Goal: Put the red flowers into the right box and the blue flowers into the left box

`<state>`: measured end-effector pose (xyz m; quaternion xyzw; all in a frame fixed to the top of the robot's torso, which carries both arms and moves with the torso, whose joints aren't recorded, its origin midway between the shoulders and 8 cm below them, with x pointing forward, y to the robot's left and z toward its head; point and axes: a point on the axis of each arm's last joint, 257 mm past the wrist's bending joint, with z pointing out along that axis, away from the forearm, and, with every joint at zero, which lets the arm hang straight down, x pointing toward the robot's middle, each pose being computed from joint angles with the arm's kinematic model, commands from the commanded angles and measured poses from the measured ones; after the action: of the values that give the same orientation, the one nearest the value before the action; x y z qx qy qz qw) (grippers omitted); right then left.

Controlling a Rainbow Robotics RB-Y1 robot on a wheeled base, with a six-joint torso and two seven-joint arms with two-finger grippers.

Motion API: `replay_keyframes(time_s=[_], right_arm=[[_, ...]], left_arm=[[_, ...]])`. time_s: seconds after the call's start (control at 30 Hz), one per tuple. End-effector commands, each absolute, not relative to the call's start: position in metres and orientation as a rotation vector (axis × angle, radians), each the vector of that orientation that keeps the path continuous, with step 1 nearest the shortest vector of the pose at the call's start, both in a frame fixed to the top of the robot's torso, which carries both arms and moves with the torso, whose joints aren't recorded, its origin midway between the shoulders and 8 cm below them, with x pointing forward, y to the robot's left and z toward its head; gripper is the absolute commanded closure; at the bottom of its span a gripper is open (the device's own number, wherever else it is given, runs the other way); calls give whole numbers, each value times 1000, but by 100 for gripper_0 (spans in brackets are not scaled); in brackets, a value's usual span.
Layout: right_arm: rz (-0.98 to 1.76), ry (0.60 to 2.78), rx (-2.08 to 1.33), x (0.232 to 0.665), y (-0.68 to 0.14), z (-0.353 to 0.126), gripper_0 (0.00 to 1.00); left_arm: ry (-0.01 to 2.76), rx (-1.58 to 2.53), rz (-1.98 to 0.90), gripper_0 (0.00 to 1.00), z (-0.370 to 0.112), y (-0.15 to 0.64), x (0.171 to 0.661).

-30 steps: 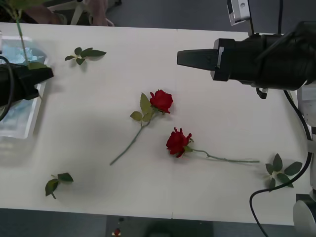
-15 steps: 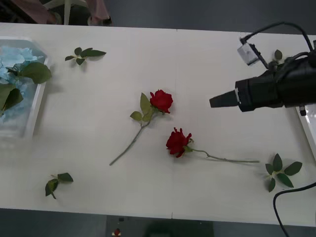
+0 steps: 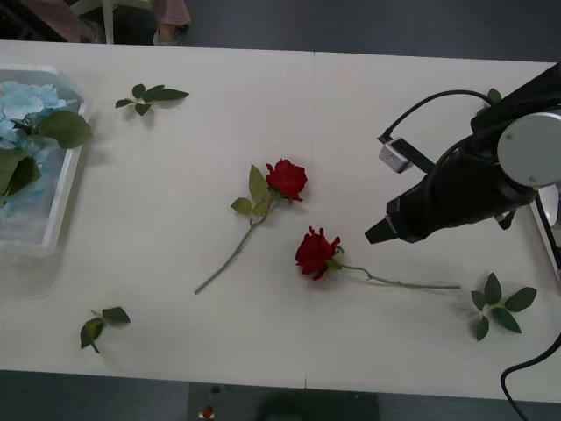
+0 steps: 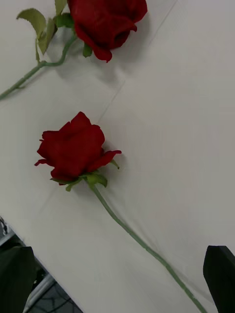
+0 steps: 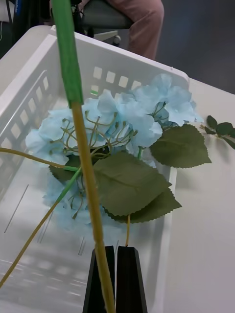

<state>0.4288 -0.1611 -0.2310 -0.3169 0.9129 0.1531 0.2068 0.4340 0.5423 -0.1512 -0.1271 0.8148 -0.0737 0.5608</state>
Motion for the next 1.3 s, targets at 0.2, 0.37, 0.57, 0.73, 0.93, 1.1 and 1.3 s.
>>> replay_keyframes(time_s=[0.2,0.37,0.57,0.73,0.93,1.1,1.3], right_arm=[[334,2456,-1171,427,-148,-269,0],[329,2454,-1229,420,-136,-293,0],[287,2443,-1268,412,-121,-321,0],[308,2470,-1263,410,-112,-338,0],[309,2454,-1266,412,-101,-345,46],[309,2450,-1255,414,-99,-344,100],[307,2443,-1244,417,-100,-343,100]], left_arm=[[1925,-265,-143,86,-149,541,435],[1910,-262,-138,28,-145,542,436],[1892,-269,-147,6,-141,544,435],[1873,-271,-186,2,-135,538,436],[1866,-177,-217,0,-106,513,438],[1903,-106,-225,0,-83,479,437],[1952,-47,-207,0,-87,424,451]])
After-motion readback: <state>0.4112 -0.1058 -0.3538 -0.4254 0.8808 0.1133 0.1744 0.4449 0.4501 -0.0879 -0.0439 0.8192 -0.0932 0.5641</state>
